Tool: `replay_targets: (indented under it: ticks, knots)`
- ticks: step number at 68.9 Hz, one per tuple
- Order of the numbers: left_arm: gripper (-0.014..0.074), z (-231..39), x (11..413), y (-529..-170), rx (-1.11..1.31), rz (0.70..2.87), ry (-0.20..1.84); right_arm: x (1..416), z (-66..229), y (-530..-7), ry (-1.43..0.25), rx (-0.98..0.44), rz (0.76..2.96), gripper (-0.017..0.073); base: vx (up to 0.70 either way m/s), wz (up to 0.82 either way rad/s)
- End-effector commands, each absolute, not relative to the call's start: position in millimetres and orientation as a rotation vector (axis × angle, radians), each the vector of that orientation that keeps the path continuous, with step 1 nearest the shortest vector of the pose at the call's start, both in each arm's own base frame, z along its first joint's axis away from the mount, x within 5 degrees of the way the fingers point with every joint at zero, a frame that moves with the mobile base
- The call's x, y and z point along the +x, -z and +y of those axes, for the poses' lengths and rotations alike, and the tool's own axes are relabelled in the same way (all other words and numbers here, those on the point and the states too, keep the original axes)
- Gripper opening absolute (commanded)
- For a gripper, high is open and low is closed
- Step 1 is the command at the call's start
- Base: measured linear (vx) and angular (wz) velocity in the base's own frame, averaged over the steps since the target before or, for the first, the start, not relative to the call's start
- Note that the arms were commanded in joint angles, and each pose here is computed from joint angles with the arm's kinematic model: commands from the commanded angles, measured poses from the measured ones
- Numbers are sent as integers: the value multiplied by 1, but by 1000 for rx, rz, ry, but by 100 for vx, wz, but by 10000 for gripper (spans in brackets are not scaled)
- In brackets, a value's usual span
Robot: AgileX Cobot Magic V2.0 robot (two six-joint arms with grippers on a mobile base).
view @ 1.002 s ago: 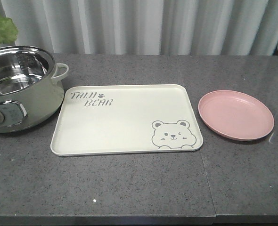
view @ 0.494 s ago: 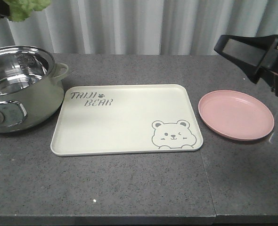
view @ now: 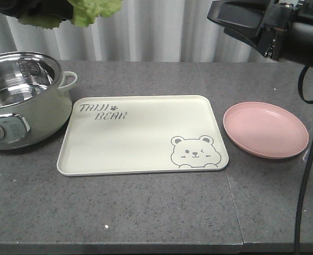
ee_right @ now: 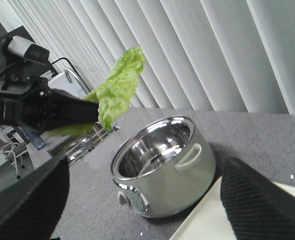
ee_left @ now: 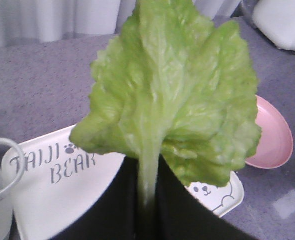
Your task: Transfer vegetables to tray and serve
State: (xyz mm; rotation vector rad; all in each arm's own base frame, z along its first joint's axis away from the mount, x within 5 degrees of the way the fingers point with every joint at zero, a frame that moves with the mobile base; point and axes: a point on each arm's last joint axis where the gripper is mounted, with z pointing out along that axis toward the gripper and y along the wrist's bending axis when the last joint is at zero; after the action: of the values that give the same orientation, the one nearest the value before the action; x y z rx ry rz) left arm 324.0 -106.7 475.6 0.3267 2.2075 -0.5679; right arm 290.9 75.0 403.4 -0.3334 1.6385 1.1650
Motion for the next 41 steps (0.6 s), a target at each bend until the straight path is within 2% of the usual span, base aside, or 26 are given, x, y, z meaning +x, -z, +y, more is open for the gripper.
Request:
replay_targets:
  ticks: [1,27,41]
  knots:
    - [-8,-118,307,-505,337,2038,630,295,74,-435,-1233,-319,1499,592,0,0]
    - [-8,-170,320,-482,443,2049,732,350,76,-438,-1300,-315,1494,592,0,0]
    - [-8,-179,323,-482,434,2003,748,367,76,-421,-1319,-274,1537,592,0,0]
